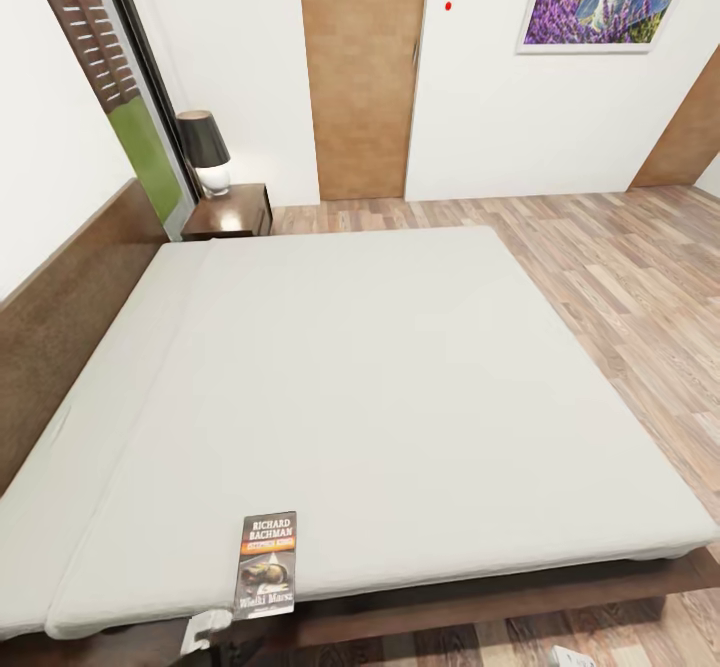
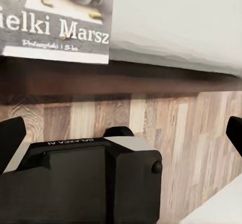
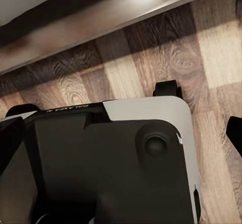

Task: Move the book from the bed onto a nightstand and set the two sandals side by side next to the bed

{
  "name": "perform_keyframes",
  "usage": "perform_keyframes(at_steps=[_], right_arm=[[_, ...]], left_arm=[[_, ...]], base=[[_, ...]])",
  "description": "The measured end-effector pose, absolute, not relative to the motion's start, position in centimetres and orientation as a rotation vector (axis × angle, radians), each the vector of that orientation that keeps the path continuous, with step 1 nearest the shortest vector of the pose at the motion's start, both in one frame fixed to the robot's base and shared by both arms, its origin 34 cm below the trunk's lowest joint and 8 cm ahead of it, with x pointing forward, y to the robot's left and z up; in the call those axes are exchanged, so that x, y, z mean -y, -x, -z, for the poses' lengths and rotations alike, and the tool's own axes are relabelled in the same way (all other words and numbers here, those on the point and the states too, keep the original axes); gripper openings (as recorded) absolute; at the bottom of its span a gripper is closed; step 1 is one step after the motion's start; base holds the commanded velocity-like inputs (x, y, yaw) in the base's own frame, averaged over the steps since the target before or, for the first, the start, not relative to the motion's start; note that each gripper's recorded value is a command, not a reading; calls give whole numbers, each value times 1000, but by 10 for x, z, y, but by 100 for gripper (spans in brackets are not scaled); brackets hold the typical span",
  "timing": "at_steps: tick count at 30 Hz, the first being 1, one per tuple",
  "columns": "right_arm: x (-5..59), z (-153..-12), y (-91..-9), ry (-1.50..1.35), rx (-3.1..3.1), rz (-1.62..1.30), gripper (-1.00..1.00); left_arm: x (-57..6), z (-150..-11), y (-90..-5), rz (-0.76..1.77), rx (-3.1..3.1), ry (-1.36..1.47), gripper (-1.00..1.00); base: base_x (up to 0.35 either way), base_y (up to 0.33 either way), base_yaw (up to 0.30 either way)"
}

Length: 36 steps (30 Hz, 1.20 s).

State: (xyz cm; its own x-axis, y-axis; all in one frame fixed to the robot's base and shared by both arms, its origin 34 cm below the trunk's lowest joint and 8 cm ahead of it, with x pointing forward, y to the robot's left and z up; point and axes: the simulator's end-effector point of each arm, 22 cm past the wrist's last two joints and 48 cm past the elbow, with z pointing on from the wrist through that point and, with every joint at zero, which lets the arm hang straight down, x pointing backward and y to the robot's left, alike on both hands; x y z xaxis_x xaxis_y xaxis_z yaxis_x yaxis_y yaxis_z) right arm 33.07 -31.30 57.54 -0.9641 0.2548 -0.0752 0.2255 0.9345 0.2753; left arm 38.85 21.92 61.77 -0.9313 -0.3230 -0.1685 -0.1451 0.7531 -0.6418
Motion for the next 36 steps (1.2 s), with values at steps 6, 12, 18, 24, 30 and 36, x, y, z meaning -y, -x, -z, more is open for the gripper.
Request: perform_keyframes(at_steps=[6, 12, 18, 24, 30, 36], right_arm=[[313, -576, -330, -372, -2981, -406, 100], [312, -576, -331, -371, -2980, -410, 100], [312, -576, -331, -372, -2980, -407, 100], [312, -576, -331, -372, -2981, -406, 100], [312, -576, -331, -372, -2981, -406, 100], [313, -576, -331, -371, -2981, -405, 100]], left_arm=[[-223, -618, -382, 921, -2666, 343, 100], [-220, -618, -381, 923, -2661, 342, 100], [-220, -618, -381, 923, -2662, 341, 100], [-220, -618, -381, 924, -2661, 342, 100], [-220, -618, -382, 926, -2660, 342, 100], [-221, -618, -382, 924, -2661, 343, 100]], base=[[0, 0, 53], [0, 0, 260], [0, 0, 289], [0, 0, 293], [-65, 0, 163], [-112, 0, 25]])
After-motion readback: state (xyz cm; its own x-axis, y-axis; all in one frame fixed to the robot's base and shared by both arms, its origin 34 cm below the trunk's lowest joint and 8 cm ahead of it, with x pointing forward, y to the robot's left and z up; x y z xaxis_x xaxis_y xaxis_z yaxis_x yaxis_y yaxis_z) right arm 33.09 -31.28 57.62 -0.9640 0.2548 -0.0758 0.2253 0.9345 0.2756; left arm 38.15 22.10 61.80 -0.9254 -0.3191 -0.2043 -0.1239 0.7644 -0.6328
